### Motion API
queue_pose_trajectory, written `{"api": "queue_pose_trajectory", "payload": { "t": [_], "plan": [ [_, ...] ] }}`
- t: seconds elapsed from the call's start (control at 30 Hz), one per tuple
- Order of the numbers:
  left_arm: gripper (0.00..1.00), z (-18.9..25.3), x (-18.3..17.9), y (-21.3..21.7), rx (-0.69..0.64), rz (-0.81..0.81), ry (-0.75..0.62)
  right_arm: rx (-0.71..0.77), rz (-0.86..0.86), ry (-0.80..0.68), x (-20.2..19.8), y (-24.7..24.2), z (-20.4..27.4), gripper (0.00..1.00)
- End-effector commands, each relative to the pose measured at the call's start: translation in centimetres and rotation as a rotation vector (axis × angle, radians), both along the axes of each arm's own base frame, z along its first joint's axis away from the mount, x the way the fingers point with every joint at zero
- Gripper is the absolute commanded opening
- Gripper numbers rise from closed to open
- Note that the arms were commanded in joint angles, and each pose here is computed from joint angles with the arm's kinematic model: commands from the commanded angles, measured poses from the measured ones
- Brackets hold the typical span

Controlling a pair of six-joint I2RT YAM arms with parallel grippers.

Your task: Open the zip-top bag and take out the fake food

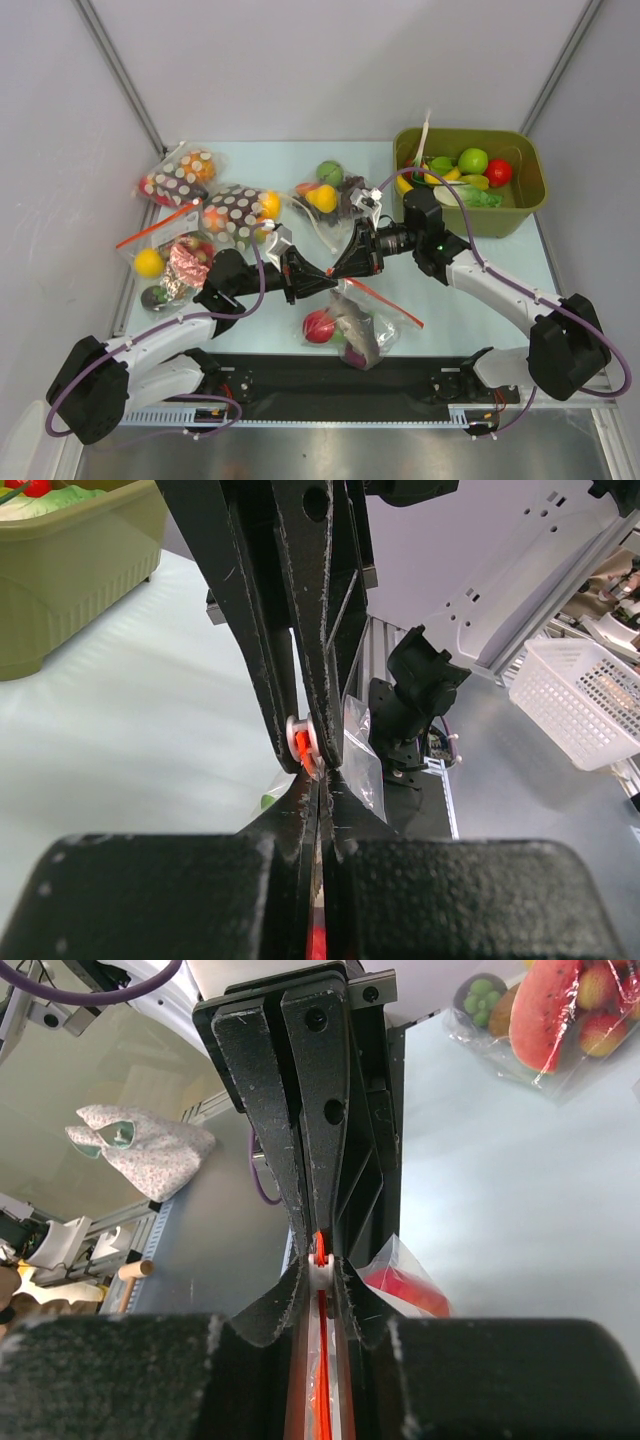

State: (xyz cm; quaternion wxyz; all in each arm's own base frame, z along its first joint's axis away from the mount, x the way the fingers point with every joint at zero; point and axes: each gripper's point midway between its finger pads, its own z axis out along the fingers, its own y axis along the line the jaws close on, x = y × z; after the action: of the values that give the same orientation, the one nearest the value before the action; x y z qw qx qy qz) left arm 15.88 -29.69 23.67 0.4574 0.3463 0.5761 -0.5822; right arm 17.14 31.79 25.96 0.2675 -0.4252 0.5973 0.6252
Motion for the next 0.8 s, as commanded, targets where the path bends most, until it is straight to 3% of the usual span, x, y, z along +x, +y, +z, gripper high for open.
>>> {"api": "queue_pose_trajectory", "payload": {
  "t": [0.0, 0.37, 0.77],
  "plan": [
    [0.0, 1.5, -0.1, -0.1, -0.025, -0.002, -0.075, 0.054, 0.019, -0.073, 0.1, 0.2, 2.3, 0.14],
    [0.0, 0.8, 0.4, 0.0, -0.009, 0.023, -0.069, 0.077, 0.02, -0.086, 0.1, -0.4, 3.3, 0.07],
    [0.0, 1.0, 2.3, 1.2, 0.014, 0.182, -0.099, 0.04, 0.008, -0.059, -0.7, -1.9, 1.9, 0.0]
  ]
}}
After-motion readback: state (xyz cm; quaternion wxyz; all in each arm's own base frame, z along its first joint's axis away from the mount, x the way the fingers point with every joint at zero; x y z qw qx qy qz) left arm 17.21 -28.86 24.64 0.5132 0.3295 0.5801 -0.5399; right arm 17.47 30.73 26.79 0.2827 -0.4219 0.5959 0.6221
